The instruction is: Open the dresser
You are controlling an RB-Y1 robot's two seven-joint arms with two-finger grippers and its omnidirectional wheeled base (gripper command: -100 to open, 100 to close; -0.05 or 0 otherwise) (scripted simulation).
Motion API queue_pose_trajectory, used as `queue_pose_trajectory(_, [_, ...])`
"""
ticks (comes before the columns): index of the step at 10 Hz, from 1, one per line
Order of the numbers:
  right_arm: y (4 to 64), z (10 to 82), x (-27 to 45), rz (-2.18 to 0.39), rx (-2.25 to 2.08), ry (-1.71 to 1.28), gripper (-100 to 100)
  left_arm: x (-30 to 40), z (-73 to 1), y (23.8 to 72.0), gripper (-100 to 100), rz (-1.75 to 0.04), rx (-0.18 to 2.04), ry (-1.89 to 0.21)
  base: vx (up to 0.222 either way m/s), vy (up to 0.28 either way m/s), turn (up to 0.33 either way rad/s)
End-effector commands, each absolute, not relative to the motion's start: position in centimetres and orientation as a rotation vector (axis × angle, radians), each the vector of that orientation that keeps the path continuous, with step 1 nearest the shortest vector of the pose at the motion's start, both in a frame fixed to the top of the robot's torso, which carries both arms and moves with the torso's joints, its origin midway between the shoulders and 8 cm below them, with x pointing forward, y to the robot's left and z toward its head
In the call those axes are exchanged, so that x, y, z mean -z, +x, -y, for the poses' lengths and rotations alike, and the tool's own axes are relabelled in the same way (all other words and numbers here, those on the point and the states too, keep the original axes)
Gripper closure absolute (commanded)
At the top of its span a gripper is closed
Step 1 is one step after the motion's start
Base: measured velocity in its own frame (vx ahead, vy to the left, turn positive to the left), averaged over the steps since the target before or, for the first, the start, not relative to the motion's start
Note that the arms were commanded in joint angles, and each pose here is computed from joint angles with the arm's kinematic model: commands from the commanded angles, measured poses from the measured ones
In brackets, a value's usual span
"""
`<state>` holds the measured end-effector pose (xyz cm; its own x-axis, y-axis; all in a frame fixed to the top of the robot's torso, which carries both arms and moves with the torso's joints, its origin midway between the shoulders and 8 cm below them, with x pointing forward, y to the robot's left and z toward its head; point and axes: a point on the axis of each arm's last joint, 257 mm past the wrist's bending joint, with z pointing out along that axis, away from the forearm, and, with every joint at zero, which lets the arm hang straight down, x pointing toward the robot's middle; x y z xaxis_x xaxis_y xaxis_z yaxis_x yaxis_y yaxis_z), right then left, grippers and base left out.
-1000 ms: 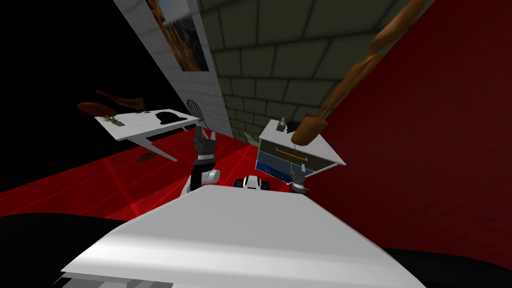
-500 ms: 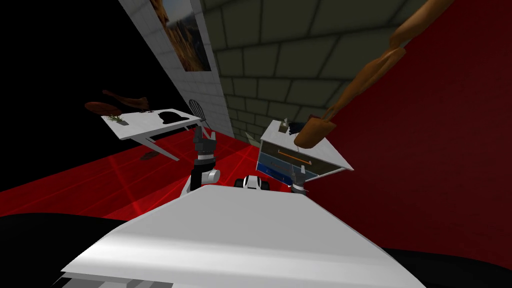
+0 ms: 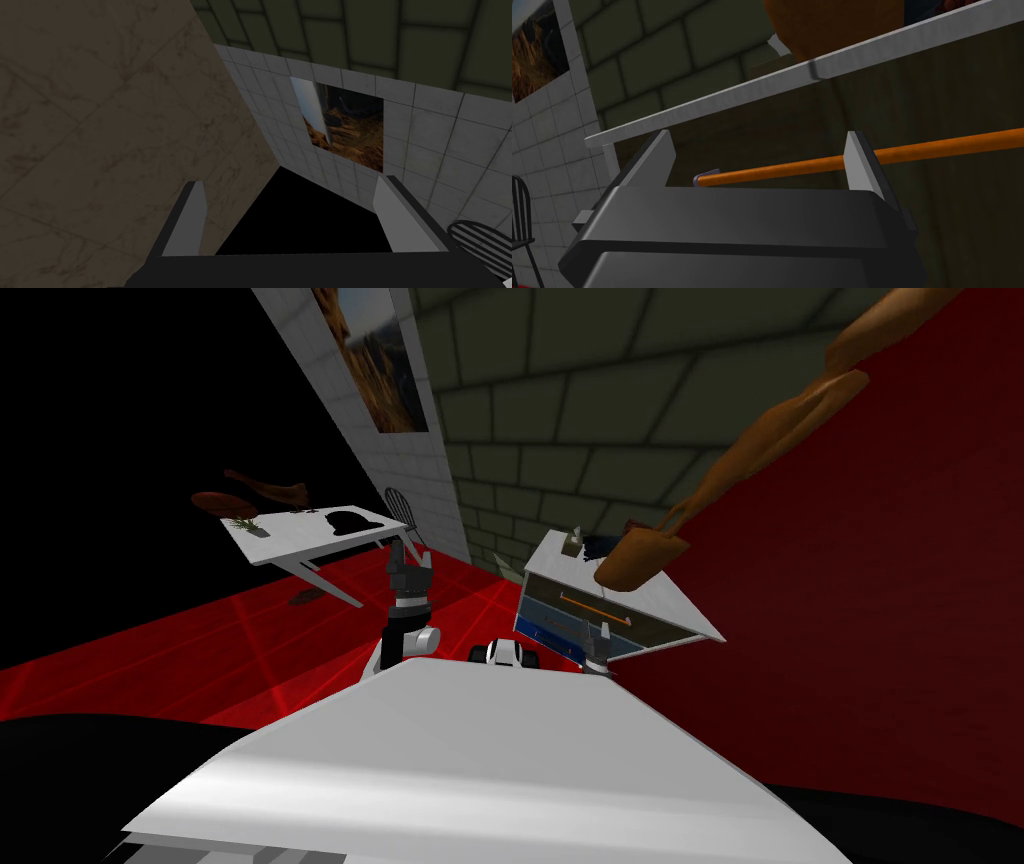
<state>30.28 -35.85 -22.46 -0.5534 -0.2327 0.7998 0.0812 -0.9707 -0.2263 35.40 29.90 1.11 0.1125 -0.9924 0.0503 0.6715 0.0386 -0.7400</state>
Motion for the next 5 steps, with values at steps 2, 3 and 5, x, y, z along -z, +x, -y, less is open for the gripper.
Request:
queue_pose_trajectory(2, [29.6, 36.0, 23.0, -0.325, 2.544, -1.321, -100, -1.1, -29.9, 35.4, 0, -0.568, 1.387, -0.714, 0.040, -0.003, 0.019])
queue_pose_trajectory(3, [29.1, 36.2, 23.4, -0.369, 2.524, -1.291, -100, -1.1, -29.9, 35.4, 0, -0.568, 1.387, -0.714, 0.037, 0.001, 0.077])
queue_pose_trajectory(5, [28.6, 36.3, 23.8, -0.423, 2.486, -1.251, -100, -1.1, -29.9, 35.4, 0, -0.568, 1.387, -0.714, 0.052, -0.012, 0.056])
